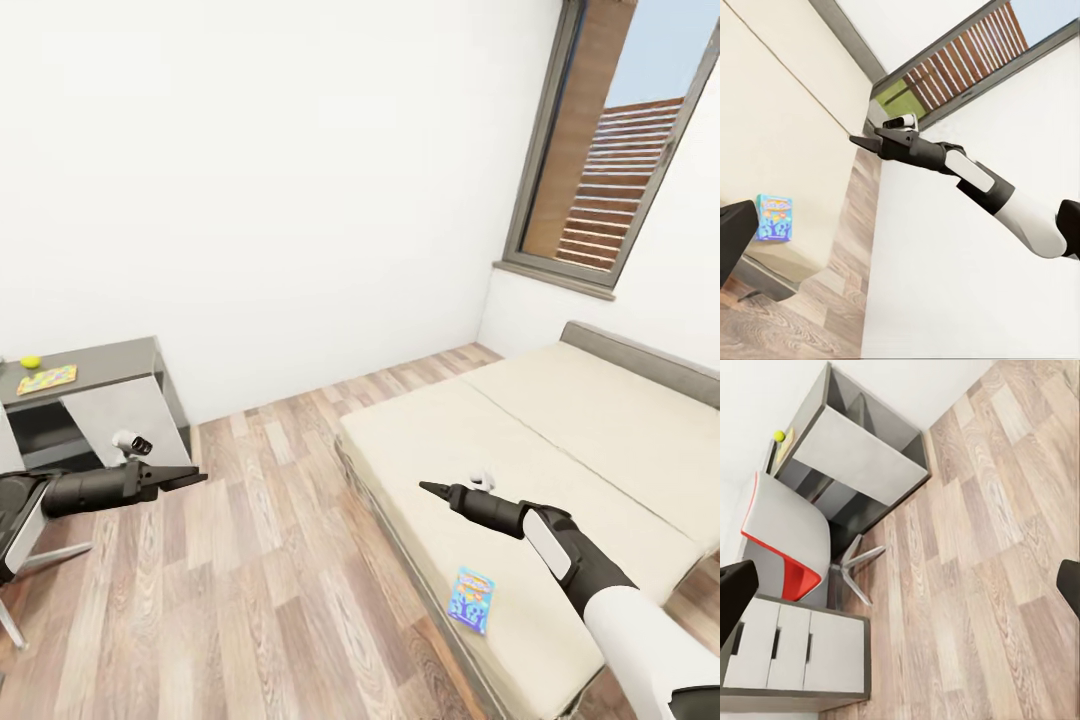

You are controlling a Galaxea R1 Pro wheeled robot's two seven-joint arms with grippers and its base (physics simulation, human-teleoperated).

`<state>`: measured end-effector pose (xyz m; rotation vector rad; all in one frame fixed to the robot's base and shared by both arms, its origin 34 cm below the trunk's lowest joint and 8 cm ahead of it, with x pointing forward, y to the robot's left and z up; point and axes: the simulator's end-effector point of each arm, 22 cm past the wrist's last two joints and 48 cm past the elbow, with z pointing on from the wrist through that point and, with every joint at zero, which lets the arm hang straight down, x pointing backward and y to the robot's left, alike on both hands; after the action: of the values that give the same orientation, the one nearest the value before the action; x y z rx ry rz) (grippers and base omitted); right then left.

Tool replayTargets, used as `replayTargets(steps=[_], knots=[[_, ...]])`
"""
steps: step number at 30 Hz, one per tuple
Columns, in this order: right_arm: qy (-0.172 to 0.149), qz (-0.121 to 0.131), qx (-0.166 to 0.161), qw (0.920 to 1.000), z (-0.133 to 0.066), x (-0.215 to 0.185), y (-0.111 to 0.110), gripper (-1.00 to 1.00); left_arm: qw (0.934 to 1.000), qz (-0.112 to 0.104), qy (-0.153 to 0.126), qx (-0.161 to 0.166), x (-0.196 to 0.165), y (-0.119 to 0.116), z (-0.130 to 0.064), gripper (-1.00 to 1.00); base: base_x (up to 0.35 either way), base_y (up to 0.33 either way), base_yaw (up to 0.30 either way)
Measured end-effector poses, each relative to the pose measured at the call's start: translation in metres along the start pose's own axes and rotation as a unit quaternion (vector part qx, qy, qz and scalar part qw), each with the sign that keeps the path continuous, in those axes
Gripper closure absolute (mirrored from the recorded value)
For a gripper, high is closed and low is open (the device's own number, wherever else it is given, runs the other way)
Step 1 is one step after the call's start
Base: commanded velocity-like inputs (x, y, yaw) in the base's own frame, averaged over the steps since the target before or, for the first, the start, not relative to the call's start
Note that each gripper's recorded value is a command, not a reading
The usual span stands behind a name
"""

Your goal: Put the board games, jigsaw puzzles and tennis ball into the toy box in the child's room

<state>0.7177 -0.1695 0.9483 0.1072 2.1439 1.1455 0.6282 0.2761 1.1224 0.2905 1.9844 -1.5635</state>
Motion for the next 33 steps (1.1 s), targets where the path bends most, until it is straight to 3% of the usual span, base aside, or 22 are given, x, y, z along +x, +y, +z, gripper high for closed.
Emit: replayTargets(steps=[19, 33], knots=[[0.0, 0.001, 0.0, 1.0, 0.0, 0.0002, -0.0003, -1.0, 1.0, 0.0, 0.0, 0.0, 0.0, 0.0, 0.0, -1.0, 0.0, 0.012, -0.281], [-0.001, 0.001, 0.001, 1.0, -0.0007, -0.0004, -0.001, -1.0, 1.0, 0.0, 0.0, 0.0, 0.0, 0.0, 0.0, -1.0, 0.0, 0.16, -0.281]])
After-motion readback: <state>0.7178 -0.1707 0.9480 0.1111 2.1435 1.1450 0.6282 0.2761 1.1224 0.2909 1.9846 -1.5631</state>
